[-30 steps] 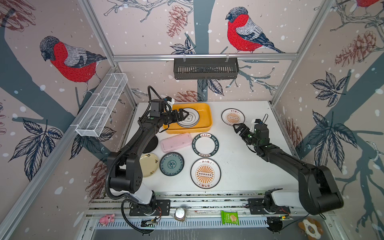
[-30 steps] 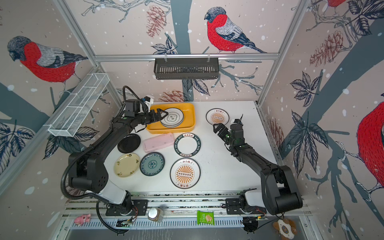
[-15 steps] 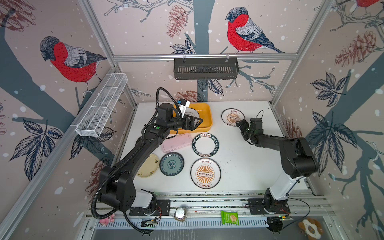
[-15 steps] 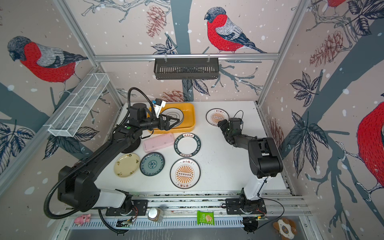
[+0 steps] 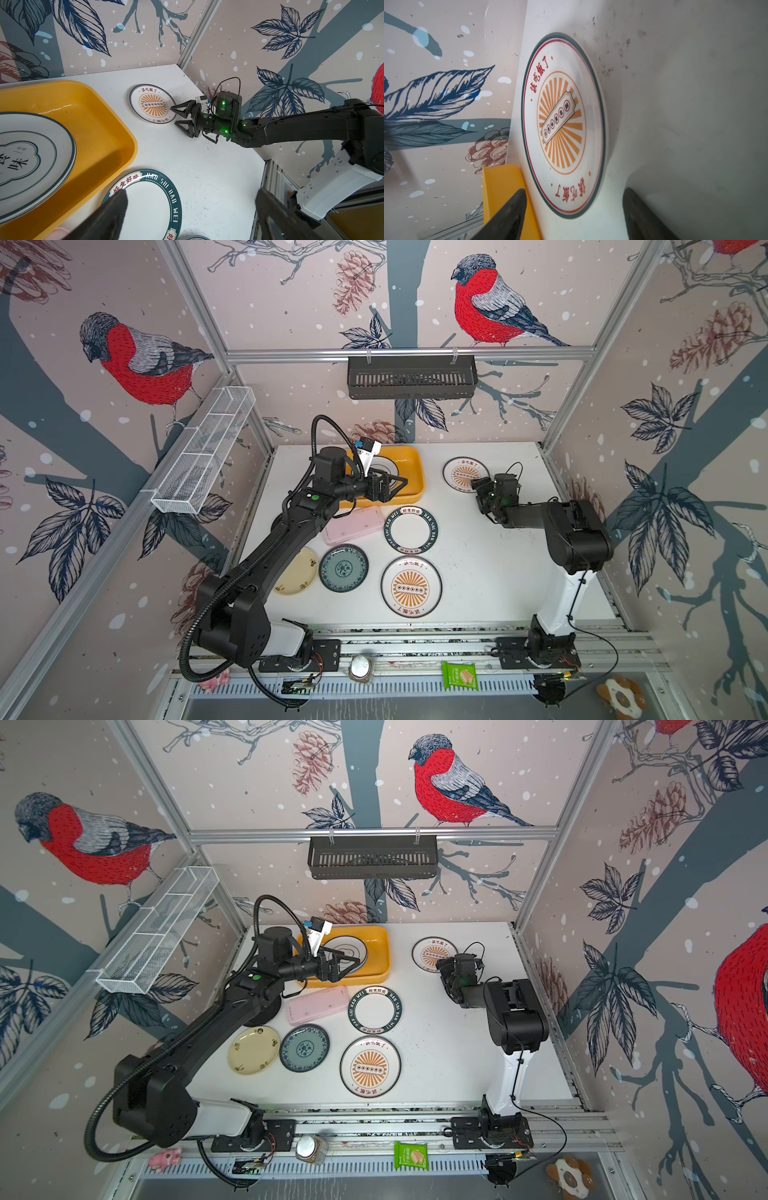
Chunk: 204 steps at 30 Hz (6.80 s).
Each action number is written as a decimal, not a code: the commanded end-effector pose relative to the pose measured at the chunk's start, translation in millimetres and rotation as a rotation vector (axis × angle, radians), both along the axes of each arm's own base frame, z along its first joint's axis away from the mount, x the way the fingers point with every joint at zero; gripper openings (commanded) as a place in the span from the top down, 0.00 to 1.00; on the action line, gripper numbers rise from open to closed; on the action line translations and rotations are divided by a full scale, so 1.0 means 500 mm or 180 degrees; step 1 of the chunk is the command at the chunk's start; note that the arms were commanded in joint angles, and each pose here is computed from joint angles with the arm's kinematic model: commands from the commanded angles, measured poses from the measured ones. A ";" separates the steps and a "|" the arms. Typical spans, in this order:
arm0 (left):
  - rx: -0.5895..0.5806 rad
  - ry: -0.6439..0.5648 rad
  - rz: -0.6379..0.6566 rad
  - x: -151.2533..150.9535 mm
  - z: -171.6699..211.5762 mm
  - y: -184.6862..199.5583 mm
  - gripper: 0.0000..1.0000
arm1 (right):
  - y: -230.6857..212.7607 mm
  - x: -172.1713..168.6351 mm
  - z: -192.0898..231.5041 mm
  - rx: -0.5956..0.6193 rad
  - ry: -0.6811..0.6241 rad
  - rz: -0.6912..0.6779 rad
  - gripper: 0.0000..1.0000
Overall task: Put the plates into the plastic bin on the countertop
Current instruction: 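Grip the orange sunburst plate rim with the right gripper and lift it upright, then carry the sunburst plate toward the left gripper and grasp it with the left gripper, then lower the sunburst plate into the yellow bin with the left gripper while the right withdraws, then open the left gripper and release the sunburst plate onto the stack, then reach the right gripper to the green-rimmed 'HAO SHI HAO WEI' plate and grip its rim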
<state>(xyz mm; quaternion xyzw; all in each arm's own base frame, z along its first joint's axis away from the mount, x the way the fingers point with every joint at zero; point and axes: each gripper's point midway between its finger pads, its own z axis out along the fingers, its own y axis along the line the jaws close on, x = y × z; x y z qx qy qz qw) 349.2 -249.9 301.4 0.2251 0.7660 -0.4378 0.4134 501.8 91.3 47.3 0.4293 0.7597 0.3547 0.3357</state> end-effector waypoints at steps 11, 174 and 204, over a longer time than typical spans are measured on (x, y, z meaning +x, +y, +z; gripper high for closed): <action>-0.0045 -0.0222 -0.0073 -0.005 0.028 -0.005 0.04 | -0.009 0.009 -0.094 0.0053 0.0495 -0.0284 0.75; -0.0310 0.2316 0.1720 0.406 -0.418 0.267 0.47 | 0.246 -0.333 0.308 -0.1036 -0.1361 0.1280 0.00; 0.0197 0.0446 0.1232 0.144 -0.075 0.205 0.04 | 0.264 -0.303 0.193 -0.0983 -0.0760 0.1606 0.00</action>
